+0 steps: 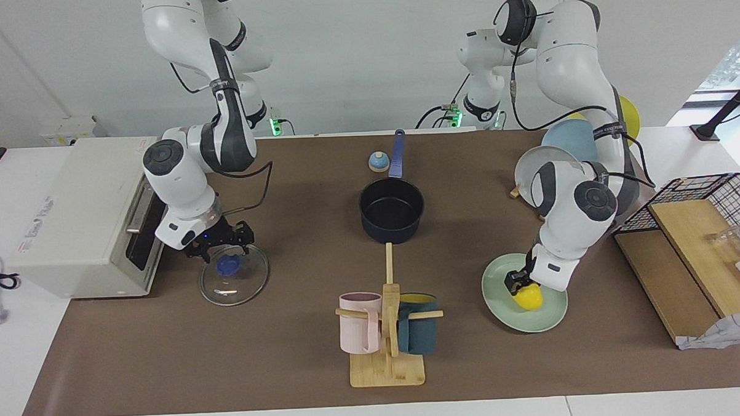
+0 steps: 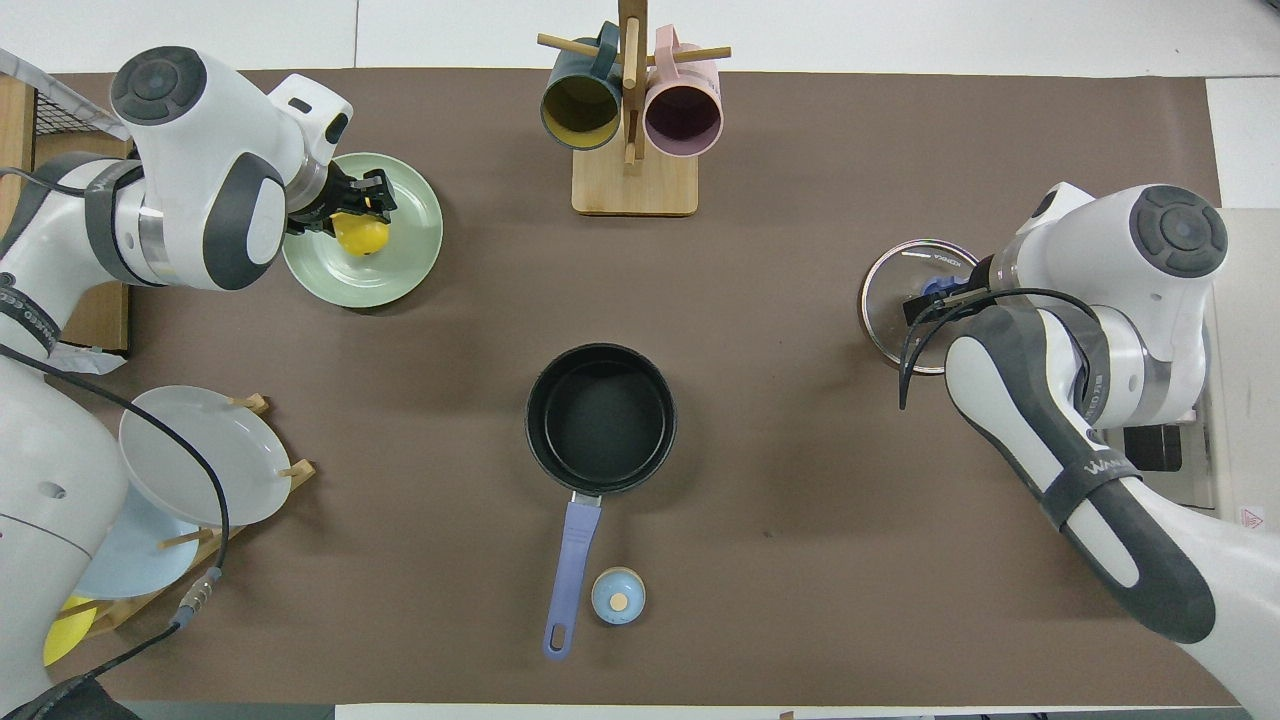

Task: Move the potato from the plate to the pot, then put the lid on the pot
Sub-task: 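Grasp the potato with the left gripper while the right gripper reaches the lid, then carry the potato over the pot while the right gripper lifts the lid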

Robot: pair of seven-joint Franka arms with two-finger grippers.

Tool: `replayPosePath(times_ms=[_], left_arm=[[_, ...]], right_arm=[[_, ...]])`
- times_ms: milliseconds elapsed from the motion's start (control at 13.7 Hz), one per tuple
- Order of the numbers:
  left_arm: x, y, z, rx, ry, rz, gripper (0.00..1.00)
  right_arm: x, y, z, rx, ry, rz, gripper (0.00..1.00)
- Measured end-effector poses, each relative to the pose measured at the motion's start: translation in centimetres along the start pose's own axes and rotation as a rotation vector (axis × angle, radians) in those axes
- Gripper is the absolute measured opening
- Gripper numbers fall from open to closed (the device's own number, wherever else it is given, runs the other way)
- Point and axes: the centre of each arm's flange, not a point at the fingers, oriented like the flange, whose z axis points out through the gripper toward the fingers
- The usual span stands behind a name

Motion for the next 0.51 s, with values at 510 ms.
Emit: replayPosePath(times_ms=[510], left_arm=[[-14.6,13.7,-17.6,-0.039,-0.045,0.098,0.64]], right_arm=[[0.6,0.3,1.5,-0.003,0.008,-0.065,0.92]])
